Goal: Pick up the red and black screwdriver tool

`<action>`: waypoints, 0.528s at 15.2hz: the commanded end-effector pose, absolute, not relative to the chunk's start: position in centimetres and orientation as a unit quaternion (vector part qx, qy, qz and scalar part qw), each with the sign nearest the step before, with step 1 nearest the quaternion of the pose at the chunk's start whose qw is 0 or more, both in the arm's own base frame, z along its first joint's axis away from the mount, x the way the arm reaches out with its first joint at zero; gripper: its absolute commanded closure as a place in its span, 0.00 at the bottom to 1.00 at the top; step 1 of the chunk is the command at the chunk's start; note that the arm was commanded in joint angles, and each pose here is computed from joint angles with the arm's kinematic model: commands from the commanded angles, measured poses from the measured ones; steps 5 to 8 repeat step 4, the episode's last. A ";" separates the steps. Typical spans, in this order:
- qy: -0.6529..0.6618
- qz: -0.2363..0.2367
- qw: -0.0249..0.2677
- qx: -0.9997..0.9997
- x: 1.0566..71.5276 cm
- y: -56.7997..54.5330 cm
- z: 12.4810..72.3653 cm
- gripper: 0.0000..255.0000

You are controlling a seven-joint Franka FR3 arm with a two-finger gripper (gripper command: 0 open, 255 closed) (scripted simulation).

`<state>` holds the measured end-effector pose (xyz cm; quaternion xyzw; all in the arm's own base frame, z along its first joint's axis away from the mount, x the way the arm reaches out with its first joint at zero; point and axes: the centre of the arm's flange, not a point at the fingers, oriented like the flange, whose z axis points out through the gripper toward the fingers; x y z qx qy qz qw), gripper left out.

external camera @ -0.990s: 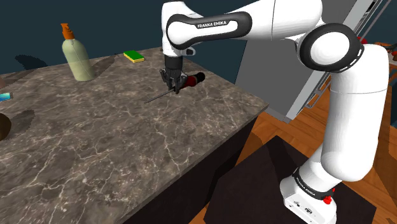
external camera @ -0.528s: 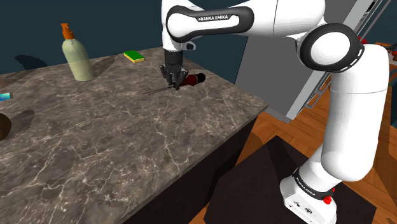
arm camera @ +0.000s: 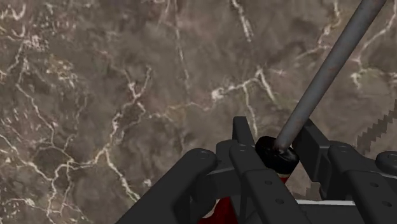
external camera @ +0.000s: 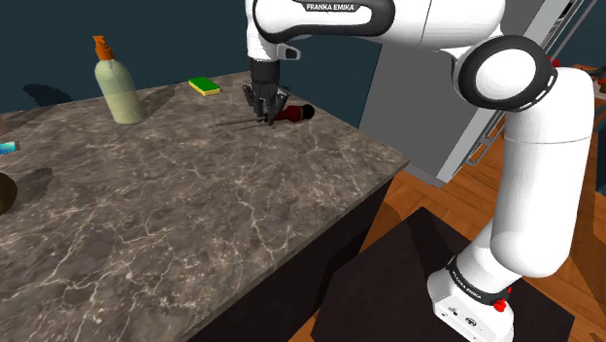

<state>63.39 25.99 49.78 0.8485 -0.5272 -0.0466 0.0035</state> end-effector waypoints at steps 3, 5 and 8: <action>-0.527 -0.047 0.004 0.848 63.4 25.9 51.4 1.00; -0.527 -0.047 0.004 0.848 63.4 25.9 51.4 1.00; -0.527 -0.047 0.004 0.848 63.4 25.9 51.4 1.00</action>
